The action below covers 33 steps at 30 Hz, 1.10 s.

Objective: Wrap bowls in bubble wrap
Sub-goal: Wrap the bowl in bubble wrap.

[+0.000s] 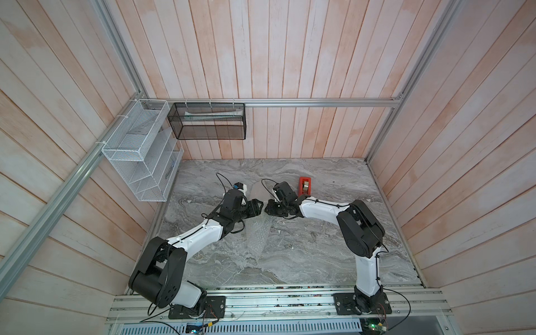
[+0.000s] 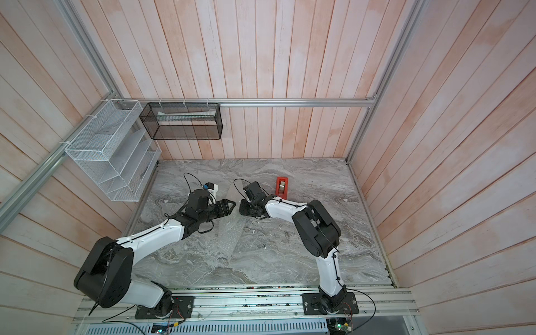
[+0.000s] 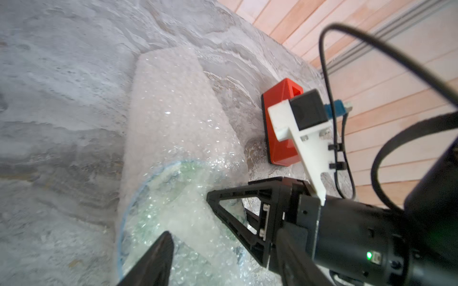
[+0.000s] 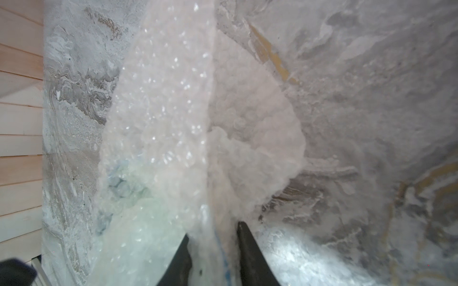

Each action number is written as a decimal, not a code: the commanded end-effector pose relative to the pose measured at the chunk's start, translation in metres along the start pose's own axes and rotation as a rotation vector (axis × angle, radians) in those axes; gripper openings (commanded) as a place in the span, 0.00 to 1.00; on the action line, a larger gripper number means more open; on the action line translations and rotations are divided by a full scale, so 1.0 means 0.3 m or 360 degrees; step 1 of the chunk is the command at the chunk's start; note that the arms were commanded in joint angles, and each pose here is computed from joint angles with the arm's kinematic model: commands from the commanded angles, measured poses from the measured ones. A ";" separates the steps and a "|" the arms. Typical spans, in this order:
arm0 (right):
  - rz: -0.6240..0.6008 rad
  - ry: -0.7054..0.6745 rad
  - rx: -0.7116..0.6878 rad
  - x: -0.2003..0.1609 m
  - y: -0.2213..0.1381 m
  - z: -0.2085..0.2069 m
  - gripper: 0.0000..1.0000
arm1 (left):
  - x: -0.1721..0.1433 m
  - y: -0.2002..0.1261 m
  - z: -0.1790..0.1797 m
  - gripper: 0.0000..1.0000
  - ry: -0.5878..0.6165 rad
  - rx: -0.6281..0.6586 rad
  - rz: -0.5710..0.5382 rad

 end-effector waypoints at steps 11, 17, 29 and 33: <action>0.0059 -0.0040 -0.0126 -0.043 0.039 -0.039 0.26 | -0.126 0.085 0.039 0.76 -0.0086 -0.0194 0.0145; 0.0051 -0.0044 -0.0108 -0.032 0.038 -0.022 0.25 | -0.193 0.122 0.059 0.72 -0.0104 -0.0154 0.0254; 0.0054 -0.0046 -0.0107 -0.037 0.044 -0.028 0.25 | -0.129 -0.008 0.133 0.79 -0.0053 0.0157 0.0061; 0.0043 -0.0050 -0.0107 -0.032 0.037 -0.024 0.25 | -0.156 0.009 0.171 0.81 -0.0096 0.0201 0.0121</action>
Point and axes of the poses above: each gripper's point midway between its finger pads, its own y axis out along the fingers, its own z axis along the line the jaws close on, x = y × z, the point moved 3 cm from there along -y, back along the fingers, and after that the axes turned 7 degrees about y, right-handed, at the moved point
